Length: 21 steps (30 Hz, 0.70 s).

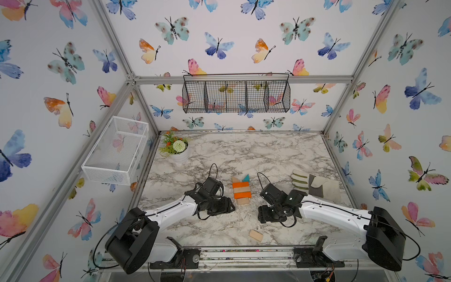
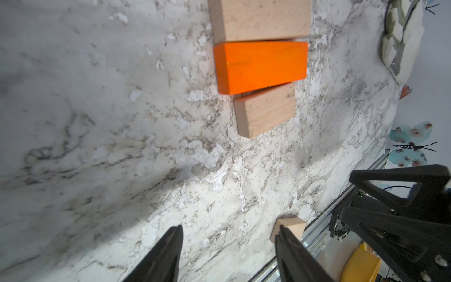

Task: Assemble a carrot with building blocks
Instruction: Pick up the building block from the center of the board.

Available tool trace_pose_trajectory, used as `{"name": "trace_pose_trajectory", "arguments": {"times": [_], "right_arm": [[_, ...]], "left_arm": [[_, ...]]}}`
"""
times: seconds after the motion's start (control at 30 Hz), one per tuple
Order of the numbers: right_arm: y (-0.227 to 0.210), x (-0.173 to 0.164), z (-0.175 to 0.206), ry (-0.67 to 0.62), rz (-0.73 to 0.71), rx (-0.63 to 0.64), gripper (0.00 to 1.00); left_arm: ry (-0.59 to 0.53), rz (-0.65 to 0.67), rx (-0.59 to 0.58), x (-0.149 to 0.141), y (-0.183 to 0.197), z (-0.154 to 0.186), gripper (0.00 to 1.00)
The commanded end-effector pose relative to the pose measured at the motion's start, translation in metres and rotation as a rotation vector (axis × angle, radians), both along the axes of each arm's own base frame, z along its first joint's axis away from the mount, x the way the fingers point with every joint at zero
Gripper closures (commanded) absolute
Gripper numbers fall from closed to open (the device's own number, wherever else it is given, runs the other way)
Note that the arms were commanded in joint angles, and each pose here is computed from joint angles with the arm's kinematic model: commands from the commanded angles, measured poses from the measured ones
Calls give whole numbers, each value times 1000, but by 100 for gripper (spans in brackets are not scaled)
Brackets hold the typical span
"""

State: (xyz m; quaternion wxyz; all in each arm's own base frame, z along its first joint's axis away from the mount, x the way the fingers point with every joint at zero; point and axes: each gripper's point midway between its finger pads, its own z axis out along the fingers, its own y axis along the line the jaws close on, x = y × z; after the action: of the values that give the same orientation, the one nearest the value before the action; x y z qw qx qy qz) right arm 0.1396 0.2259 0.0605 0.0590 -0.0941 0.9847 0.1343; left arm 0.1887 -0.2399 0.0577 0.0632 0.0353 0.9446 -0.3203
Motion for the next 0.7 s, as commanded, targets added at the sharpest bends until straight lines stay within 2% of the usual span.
{"name": "trace_pose_trajectory", "arguments": {"times": [0.0,0.13,0.37,0.53,0.67], "right_arm": [[2,-11,-2,12,5,-26,28],[11,-16,-1,-7,27,-24,27],[1,-29,-6,9,38,11,27],[-2,-42,-6,29,45,-29,19],[9,-55,-10,57,76,2,18]], "left_arm": [[20,7,12,-8,5,0,34],[26,18,14,-11,7,-2,34],[17,38,8,-17,10,-1,34],[17,57,7,-20,15,-2,33],[19,68,3,-23,18,-2,32]]}}
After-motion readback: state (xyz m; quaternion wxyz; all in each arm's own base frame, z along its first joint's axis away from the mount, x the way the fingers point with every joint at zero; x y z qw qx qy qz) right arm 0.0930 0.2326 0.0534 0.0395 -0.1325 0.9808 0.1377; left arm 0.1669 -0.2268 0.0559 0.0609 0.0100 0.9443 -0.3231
